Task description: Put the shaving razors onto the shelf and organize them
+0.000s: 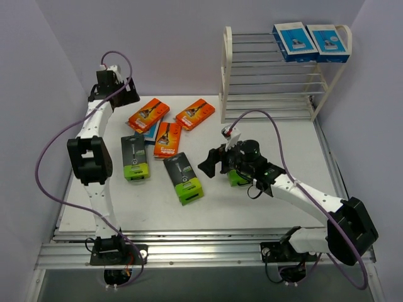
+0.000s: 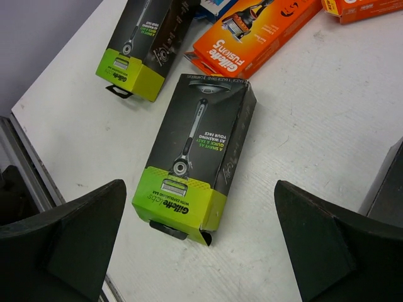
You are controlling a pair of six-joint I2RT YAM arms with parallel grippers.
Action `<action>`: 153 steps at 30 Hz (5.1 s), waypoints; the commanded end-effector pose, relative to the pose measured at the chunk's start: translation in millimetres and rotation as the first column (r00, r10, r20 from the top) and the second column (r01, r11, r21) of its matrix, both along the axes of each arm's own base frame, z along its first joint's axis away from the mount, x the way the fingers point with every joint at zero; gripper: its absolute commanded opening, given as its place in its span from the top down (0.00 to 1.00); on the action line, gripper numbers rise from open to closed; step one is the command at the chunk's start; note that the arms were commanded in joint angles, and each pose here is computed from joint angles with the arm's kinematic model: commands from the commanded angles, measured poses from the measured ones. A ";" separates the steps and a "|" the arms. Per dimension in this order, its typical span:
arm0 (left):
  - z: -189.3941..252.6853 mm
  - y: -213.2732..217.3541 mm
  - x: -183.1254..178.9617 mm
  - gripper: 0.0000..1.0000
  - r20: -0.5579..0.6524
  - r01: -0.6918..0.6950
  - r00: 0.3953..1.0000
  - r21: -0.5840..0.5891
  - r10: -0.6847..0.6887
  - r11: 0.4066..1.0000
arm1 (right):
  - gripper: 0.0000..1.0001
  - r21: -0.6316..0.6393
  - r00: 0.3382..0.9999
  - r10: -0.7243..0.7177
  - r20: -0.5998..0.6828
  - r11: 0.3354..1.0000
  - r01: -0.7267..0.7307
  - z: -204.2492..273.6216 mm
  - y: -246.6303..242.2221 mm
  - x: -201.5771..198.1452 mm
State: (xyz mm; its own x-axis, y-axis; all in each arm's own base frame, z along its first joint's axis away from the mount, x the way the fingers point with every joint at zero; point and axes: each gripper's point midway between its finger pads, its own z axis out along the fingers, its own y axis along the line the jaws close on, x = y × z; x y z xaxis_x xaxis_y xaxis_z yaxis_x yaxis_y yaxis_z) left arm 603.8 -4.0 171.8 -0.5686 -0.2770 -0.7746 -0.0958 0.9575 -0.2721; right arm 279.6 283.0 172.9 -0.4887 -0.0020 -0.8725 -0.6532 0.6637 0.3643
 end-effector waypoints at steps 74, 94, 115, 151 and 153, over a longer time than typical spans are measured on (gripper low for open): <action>-31.8 -120.4 -168.1 0.05 -0.237 0.220 0.937 -0.170 -0.257 0.961 | 0.40 0.171 0.968 -0.138 -0.211 0.970 0.175 -2.2 87.8 14.4; 30.4 -81.7 -168.9 0.05 -0.063 0.096 0.992 -0.135 -0.105 0.986 | 0.70 0.078 0.862 -0.342 -0.376 0.915 0.397 -58.7 151.4 60.1; 47.4 -75.1 -170.3 0.05 -0.021 0.089 0.995 -0.161 -0.093 0.983 | 0.69 0.121 0.876 -0.305 -0.374 0.920 0.372 -63.2 194.3 93.2; 43.2 4.7 -162.8 0.05 -0.035 -0.090 0.996 -0.170 0.085 0.981 | 0.58 -0.512 0.953 0.217 0.211 0.855 -0.081 -48.3 149.9 75.2; 40.9 4.3 -162.2 0.05 -0.041 -0.085 0.996 -0.185 0.078 0.979 | 0.58 -0.515 0.947 0.256 0.193 0.848 -0.124 -52.0 155.3 69.7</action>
